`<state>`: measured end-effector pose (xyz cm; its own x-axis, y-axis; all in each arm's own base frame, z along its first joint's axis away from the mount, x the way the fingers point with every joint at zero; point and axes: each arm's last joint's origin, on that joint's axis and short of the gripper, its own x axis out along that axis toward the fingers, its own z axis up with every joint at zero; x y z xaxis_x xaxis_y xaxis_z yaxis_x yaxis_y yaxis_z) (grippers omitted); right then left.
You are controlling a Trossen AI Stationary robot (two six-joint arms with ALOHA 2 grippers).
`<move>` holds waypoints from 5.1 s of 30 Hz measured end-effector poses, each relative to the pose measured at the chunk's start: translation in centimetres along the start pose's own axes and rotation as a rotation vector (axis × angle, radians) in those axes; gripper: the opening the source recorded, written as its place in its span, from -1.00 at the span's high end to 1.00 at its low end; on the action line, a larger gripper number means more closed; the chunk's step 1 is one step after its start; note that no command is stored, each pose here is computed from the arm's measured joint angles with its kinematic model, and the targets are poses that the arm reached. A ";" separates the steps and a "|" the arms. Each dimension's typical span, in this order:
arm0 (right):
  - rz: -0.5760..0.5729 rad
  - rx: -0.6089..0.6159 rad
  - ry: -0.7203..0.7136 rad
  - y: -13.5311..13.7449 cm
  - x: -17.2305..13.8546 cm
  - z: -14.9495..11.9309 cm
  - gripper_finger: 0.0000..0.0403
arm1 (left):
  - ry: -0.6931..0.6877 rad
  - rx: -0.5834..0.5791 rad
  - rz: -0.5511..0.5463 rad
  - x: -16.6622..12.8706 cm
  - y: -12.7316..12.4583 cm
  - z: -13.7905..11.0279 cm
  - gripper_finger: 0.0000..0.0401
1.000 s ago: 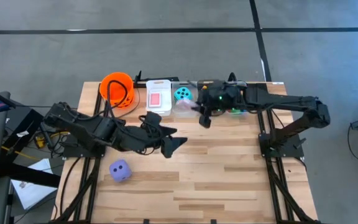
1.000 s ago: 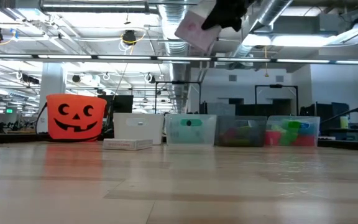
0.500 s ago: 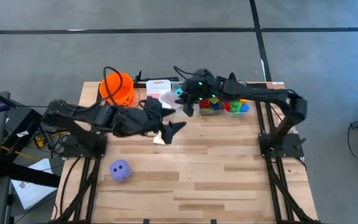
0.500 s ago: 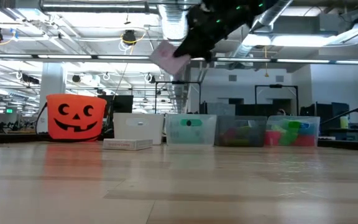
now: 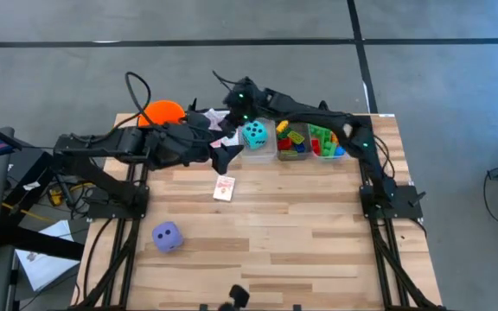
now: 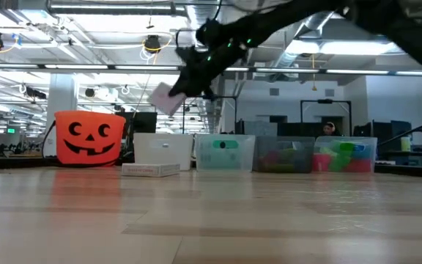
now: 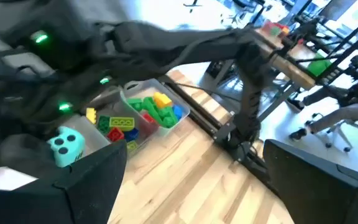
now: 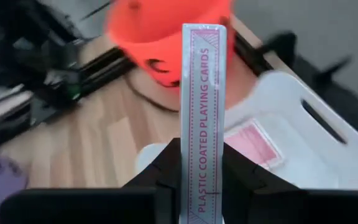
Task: Pick & Place Toys
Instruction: Put the pink deck of cards into the white bin, then put the violet dice into the left transparent bin
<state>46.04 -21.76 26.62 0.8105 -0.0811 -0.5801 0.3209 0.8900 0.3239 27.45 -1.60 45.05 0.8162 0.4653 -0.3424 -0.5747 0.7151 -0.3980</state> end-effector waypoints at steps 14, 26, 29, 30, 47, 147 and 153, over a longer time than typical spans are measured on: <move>0.033 0.482 0.028 -2.8 3.0 -0.2 0.30 | 0.112 0.092 0.053 -2.9 2.3 0.0 -0.84; 0.082 0.476 -0.014 -1.4 2.7 0.5 -0.21 | 0.139 0.198 0.040 -4.2 3.2 0.3 -0.84; 0.084 0.435 -0.010 -0.7 2.1 0.8 -0.20 | 0.153 0.210 0.050 -4.3 3.4 0.2 -0.84; 0.084 0.405 -0.026 -0.3 1.8 1.0 -0.19 | 0.168 0.222 0.060 -4.4 3.5 0.0 -0.84; -0.160 -0.154 -0.043 16.7 -14.8 1.4 0.02 | 0.322 0.497 0.025 -3.5 4.0 -1.9 -0.84; 0.314 -0.461 -0.036 22.3 -15.2 -5.4 0.39 | 0.690 0.075 -0.011 -0.5 14.7 -27.7 1.00; 0.292 -0.413 0.043 21.7 -14.2 -6.7 0.39 | 0.629 0.141 -0.045 1.6 14.8 -27.2 1.00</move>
<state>38.20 1.74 36.89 0.8140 0.2079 -0.5424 -0.1433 0.9768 0.1594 18.63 -4.51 15.47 0.6239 0.0693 -0.7785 -0.4925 0.8083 -0.3227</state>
